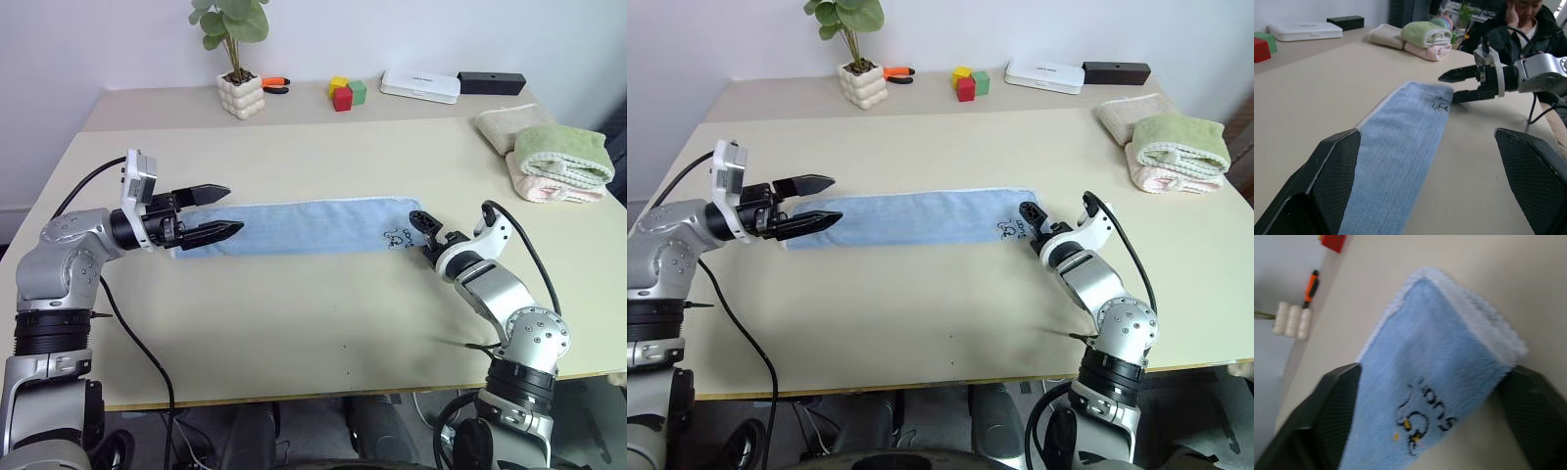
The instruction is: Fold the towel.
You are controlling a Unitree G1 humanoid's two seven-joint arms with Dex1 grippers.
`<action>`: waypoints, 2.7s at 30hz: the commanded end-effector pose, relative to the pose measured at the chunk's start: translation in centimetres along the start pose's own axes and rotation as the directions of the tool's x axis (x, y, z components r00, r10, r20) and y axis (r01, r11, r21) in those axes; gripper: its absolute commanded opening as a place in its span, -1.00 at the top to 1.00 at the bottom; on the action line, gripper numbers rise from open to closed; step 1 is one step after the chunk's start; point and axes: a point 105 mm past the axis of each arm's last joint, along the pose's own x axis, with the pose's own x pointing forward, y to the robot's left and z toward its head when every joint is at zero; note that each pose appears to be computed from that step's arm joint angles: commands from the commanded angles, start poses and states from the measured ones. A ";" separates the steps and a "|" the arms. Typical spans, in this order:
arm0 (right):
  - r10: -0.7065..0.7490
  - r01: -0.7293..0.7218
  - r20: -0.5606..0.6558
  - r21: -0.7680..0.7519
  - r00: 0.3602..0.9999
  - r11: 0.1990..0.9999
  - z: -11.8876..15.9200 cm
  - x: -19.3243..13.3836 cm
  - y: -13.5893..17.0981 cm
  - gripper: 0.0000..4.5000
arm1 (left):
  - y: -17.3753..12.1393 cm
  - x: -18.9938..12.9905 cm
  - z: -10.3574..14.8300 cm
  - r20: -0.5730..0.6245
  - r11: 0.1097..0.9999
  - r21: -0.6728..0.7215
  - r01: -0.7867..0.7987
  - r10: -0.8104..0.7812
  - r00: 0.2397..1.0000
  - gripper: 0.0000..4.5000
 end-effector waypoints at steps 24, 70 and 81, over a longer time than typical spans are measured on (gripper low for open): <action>-0.067 0.109 0.213 -0.190 0.975 0.976 6.9 -1.0 -2.3 0.99 | 0.3 -0.2 1.2 0.022 0.998 0.054 -0.012 0.011 1.000 -1.00; 0.318 -0.358 -0.400 -0.915 0.860 -0.185 -6.6 -1.9 9.2 0.99 | 0.3 0.0 1.0 0.037 0.998 0.052 -0.022 0.020 0.999 -1.00; 0.296 -0.373 -0.394 -0.919 0.870 -0.125 -9.2 0.3 9.3 -0.44 | 0.2 -0.1 0.8 0.031 0.998 0.047 -0.033 0.032 0.999 -1.00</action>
